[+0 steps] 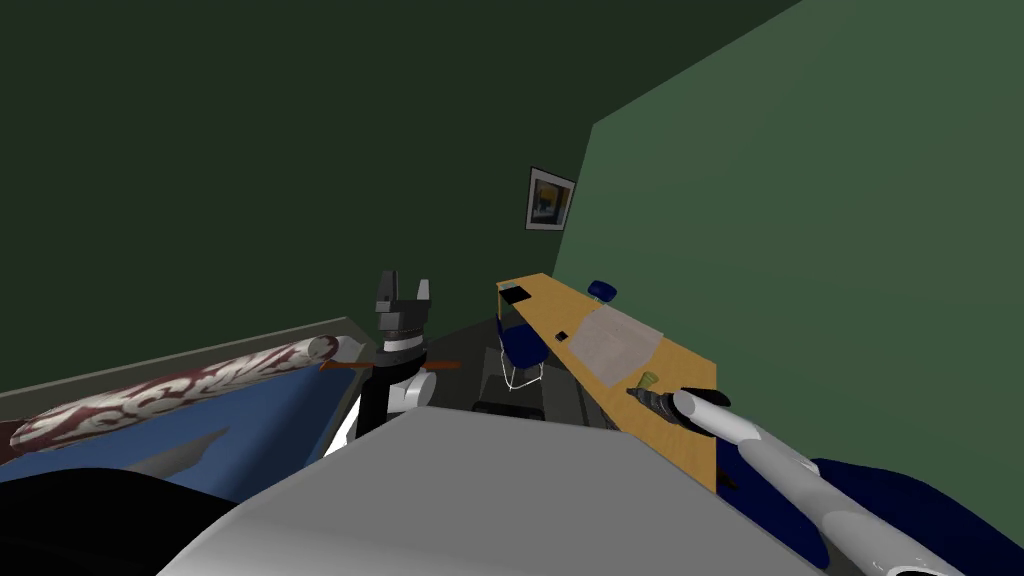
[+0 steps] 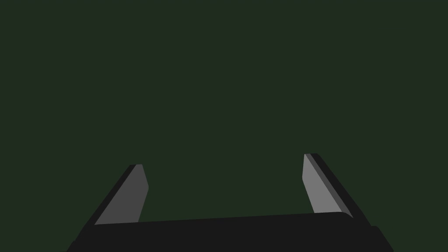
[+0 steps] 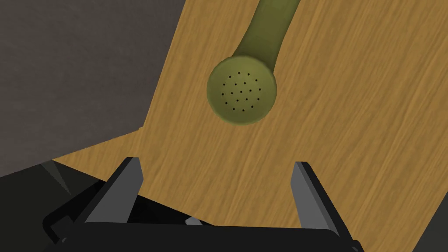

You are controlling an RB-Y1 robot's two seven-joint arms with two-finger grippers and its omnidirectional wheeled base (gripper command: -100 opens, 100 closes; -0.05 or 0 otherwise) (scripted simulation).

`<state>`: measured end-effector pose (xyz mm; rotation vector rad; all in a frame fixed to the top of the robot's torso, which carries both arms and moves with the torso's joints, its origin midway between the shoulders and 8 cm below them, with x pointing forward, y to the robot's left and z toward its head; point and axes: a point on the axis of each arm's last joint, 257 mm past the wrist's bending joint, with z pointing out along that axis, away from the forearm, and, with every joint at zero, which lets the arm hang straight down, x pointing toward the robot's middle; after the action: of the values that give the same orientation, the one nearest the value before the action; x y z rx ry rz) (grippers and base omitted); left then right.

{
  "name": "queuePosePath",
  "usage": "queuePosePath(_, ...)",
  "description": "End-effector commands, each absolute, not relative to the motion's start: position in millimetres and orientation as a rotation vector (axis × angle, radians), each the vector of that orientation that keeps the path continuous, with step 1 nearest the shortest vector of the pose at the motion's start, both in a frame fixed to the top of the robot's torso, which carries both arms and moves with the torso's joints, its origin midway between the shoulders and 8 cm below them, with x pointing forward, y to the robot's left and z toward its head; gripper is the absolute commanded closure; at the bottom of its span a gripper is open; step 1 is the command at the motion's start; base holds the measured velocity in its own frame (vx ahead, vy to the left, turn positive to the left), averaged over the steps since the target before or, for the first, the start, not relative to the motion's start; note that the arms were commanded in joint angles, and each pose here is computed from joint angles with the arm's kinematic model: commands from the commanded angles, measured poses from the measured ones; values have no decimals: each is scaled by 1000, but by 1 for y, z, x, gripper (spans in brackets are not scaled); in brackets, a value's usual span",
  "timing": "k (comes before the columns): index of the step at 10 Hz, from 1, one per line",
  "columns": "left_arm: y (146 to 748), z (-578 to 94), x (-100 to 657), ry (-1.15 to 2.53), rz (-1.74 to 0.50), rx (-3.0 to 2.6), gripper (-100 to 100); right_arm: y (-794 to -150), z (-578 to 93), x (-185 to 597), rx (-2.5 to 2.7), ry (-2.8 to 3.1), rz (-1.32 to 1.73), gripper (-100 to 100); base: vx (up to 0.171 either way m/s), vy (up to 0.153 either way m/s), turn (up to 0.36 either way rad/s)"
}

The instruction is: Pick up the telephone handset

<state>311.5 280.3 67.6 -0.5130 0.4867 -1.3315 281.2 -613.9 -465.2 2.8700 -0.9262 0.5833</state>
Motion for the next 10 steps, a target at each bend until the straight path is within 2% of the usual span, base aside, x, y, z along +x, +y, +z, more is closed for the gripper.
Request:
queuePosePath(1, 280, 68, 311, 487, -1331, -513, 0, -618, -464, 278, 2861, -997, 562, -100, 51, -68, 79)
queuePosePath(10, 280, 68, 311, 487, -1331, -513, 0, -622, -486, 212, 2730, -1509, 243, -100, 68, -112, 108)
